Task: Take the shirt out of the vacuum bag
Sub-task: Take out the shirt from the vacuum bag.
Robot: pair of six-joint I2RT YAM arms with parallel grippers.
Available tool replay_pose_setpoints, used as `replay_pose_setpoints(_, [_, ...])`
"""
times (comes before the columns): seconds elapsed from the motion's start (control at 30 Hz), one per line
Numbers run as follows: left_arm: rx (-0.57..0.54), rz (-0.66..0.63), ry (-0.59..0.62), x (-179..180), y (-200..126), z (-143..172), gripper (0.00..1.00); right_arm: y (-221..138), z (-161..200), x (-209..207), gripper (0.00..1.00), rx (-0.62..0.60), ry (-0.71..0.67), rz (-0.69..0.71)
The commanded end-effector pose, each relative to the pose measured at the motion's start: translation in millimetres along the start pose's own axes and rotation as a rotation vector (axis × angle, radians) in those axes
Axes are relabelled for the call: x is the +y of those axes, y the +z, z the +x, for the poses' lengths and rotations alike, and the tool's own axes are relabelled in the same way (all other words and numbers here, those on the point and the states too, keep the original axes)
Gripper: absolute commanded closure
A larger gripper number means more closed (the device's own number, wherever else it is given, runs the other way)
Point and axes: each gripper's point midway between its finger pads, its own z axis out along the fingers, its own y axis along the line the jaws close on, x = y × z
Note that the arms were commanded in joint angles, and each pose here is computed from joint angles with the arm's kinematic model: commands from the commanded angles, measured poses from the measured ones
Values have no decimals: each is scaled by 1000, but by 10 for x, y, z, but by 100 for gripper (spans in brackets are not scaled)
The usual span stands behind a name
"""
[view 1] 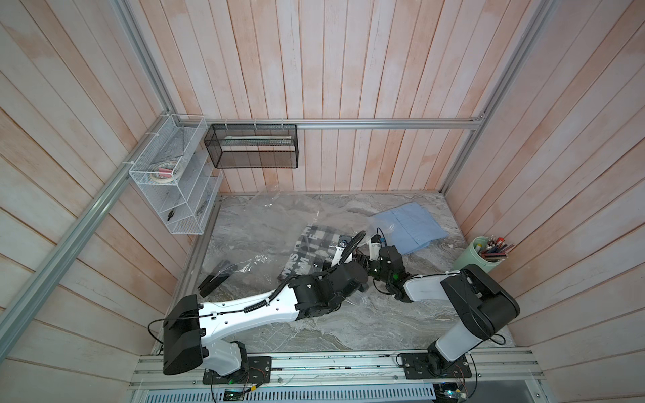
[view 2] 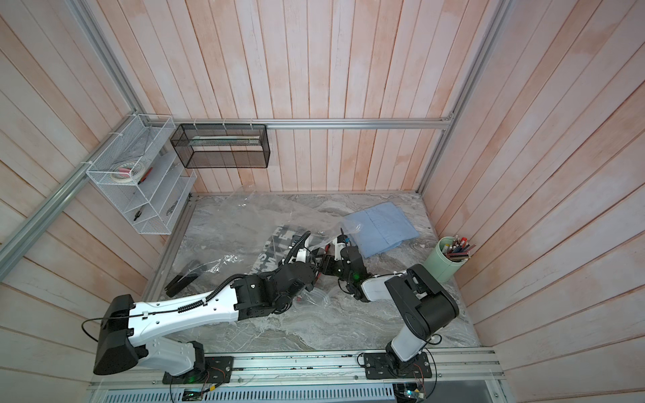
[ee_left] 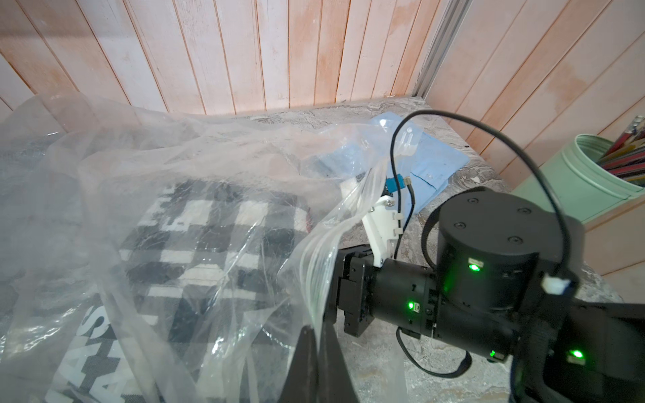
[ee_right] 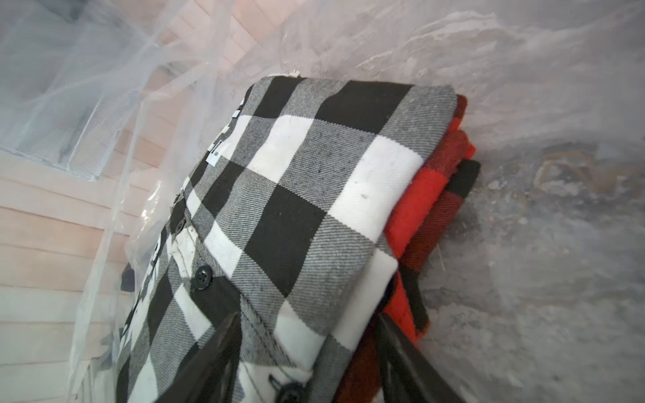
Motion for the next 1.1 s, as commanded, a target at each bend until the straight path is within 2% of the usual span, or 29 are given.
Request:
replay_pose_setpoints(0.0, [-12,-21,-15,51,-30,13,100,79,-56,147,39,-7,-8,-52])
replay_pose_setpoints(0.27, [-5,-38,-12,100,-20,69,100,197,20,225,44,24,-5,-76])
replay_pose_setpoints(0.37, [2,-43,-13,127,-17,116,100,179,-21,269,52,11,3,-90])
replay_pose_setpoints(0.63, [7,-55,-17,177,-19,172,100,101,-209,445,64,-27,-17,-115])
replay_pose_setpoints(0.8, [3,-56,-19,191,-27,177,100,60,-268,554,67,-42,-19,-136])
replay_pose_setpoints(1.07, [11,-58,-19,215,-25,220,100,57,-267,596,67,-39,-20,-142])
